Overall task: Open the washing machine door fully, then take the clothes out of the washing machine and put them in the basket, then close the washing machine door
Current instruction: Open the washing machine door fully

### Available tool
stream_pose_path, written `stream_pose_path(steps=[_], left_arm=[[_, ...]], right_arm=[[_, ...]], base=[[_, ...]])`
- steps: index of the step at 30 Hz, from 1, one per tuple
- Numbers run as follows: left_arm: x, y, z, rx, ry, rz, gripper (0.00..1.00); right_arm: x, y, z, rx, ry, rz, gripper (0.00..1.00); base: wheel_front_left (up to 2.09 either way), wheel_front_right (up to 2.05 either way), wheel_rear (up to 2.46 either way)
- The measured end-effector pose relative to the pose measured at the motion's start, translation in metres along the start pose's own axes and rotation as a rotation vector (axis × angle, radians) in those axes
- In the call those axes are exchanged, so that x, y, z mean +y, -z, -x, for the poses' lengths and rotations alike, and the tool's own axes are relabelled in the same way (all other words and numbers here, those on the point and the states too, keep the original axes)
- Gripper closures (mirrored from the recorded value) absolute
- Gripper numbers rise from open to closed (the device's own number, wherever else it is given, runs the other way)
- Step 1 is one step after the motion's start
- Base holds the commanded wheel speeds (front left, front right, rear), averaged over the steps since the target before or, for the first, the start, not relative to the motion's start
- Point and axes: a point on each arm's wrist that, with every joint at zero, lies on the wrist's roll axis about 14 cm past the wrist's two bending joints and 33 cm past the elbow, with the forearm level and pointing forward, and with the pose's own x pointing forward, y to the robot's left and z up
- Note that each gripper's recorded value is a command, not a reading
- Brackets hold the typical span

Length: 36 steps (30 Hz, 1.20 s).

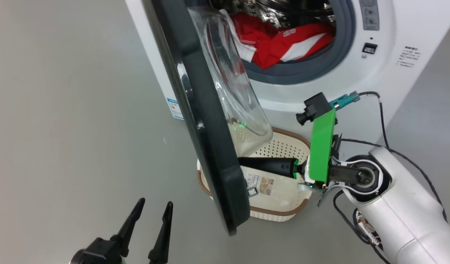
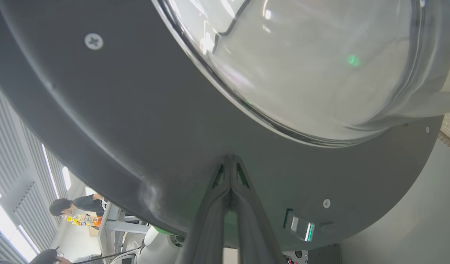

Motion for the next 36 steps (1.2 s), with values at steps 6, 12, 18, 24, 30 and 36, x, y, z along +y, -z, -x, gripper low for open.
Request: stream_pose_path(steps=[6,12,18,24,30,36], left_arm=[[0.019,-0.005,0.012,-0.017,-0.060,-0.003,0.00],[0.036,-0.011,0.025,-0.036,-0.117,-0.007,0.00],[0.053,-0.011,0.041,-0.038,-0.180,-0.011,0.00],[0.061,-0.013,0.043,-0.043,-0.206,-0.017,0.00],[0.064,-0.014,0.043,-0.043,-0.214,-0.018,0.00],[0.063,-0.015,0.043,-0.049,-0.211,-0.015,0.00]], right_arm=[[0.012,0.017,-0.019,0.066,-0.032,0.010,1.00],[0.029,0.043,-0.042,0.138,-0.087,0.007,1.00],[0.040,0.060,-0.057,0.195,-0.106,0.024,1.00],[0.040,0.067,-0.065,0.212,-0.118,0.017,1.00],[0.040,0.067,-0.067,0.206,-0.117,0.015,1.00],[0.042,0.065,-0.067,0.175,-0.112,0.024,0.64]], base=[[0.00,0.00,0.00],[0.00,0.00,0.00],[0.00,0.00,0.00],[0.00,0.00,0.00],[0.00,0.00,0.00],[0.00,0.00,0.00]])
